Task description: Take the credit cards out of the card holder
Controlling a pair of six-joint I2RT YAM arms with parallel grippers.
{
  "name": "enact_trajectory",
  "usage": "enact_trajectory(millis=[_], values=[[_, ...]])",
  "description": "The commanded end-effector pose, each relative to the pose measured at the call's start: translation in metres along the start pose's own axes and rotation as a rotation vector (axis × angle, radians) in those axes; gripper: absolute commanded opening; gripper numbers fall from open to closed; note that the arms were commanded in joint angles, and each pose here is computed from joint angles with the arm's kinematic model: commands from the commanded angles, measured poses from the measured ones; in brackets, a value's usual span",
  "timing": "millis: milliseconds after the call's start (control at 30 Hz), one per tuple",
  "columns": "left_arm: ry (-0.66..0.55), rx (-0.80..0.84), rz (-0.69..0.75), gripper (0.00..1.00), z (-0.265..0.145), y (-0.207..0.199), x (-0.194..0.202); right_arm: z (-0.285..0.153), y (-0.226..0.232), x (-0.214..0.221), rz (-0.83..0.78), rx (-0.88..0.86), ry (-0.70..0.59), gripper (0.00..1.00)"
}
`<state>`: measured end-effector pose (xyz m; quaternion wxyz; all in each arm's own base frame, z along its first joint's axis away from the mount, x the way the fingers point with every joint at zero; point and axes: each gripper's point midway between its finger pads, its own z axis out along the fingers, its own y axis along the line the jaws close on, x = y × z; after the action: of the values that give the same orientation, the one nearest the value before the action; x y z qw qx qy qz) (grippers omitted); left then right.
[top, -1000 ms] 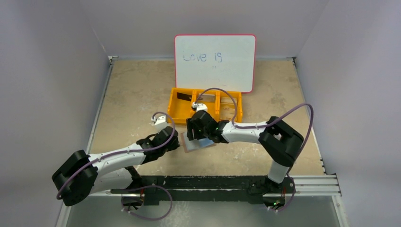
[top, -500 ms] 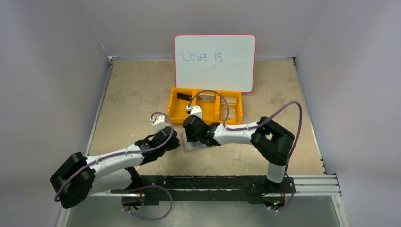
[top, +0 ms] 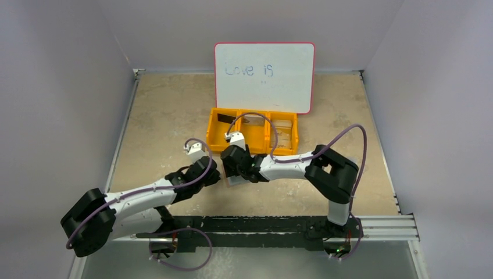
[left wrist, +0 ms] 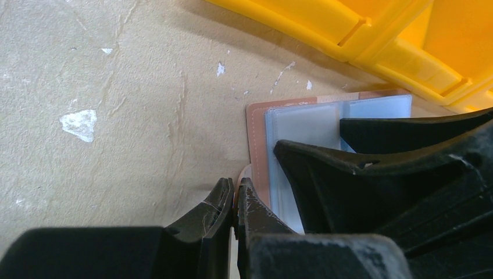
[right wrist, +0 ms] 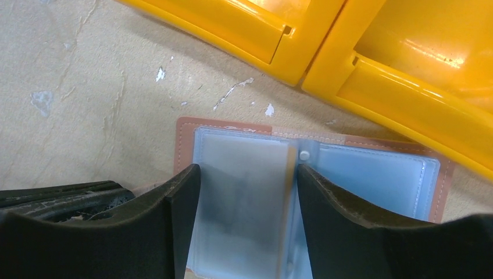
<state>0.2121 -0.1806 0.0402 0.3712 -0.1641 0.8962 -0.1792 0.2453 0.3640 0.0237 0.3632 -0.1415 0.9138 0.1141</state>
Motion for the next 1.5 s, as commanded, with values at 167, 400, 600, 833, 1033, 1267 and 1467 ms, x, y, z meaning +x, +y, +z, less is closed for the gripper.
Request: enact_trajectory(millis=[167,400,600,833,1033,1267,1467], values=[[-0.044,0.022,-0.043,0.0,0.0,-0.004,-0.007,0.004,-0.021,0.048,-0.066,0.053,0.126,0.59],[-0.041,0.018,-0.039,0.0,0.0,-0.002,-0.006,0.003,-0.025,0.043,-0.058,0.085,0.119,0.44],[-0.042,0.009,-0.035,0.0,0.0,-0.001,-0.006,-0.01,-0.027,0.019,-0.009,0.075,0.047,0.41],[-0.048,-0.002,-0.029,0.0,-0.001,0.001,-0.008,-0.008,-0.053,0.019,-0.006,0.147,0.05,0.4],[-0.051,-0.009,-0.027,0.0,-0.002,0.003,-0.009,-0.018,-0.074,0.01,-0.01,0.202,0.016,0.42],[-0.049,-0.01,-0.013,0.0,-0.002,0.001,-0.01,-0.021,-0.093,0.013,-0.032,0.247,0.026,0.45],[-0.048,-0.006,-0.011,0.0,-0.002,0.0,-0.011,-0.033,-0.107,0.01,0.013,0.256,0.018,0.49]])
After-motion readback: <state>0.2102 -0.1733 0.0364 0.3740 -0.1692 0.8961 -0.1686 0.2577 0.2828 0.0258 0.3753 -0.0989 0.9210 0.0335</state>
